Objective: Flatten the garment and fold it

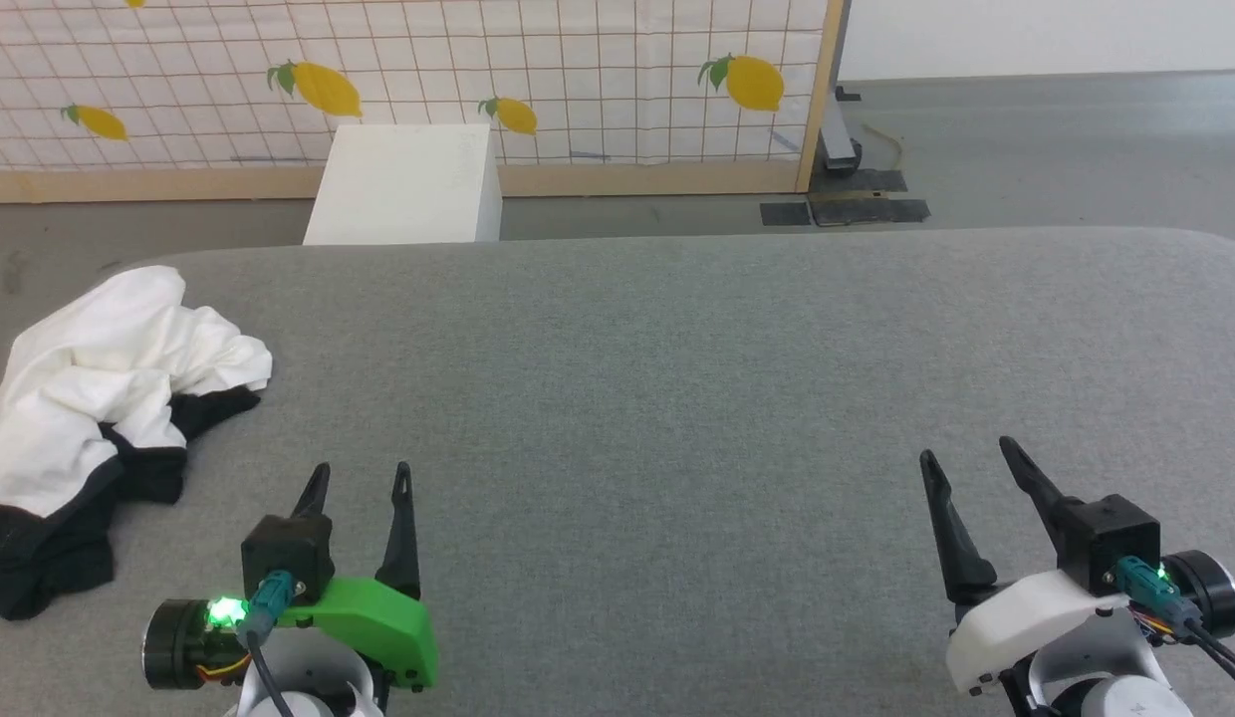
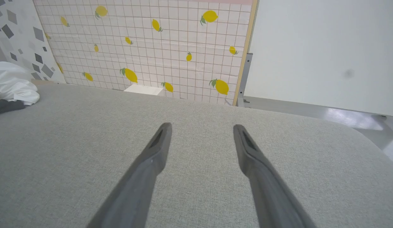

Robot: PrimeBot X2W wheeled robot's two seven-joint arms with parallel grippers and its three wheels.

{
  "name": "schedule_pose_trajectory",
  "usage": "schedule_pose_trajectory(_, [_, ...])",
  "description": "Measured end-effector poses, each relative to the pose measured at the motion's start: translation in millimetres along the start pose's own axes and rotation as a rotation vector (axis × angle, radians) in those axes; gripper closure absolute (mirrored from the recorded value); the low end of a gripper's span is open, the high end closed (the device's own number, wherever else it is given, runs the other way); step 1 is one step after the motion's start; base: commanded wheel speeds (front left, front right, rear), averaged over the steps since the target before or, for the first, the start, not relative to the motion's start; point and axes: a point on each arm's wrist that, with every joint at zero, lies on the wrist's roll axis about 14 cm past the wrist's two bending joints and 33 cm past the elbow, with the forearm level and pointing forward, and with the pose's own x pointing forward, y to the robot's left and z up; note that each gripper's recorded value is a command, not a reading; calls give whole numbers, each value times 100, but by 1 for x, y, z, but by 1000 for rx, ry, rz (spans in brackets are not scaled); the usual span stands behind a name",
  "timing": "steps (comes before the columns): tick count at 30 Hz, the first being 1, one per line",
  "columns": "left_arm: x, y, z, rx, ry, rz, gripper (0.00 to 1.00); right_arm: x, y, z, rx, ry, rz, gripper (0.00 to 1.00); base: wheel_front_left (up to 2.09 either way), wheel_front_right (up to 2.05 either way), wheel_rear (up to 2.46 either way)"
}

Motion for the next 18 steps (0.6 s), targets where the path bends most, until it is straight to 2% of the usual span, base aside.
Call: schedule_pose_trajectory(18, [-21,31,-5,-13,-2,106,0,19,35,4,1,-23,109,0,0,0,0])
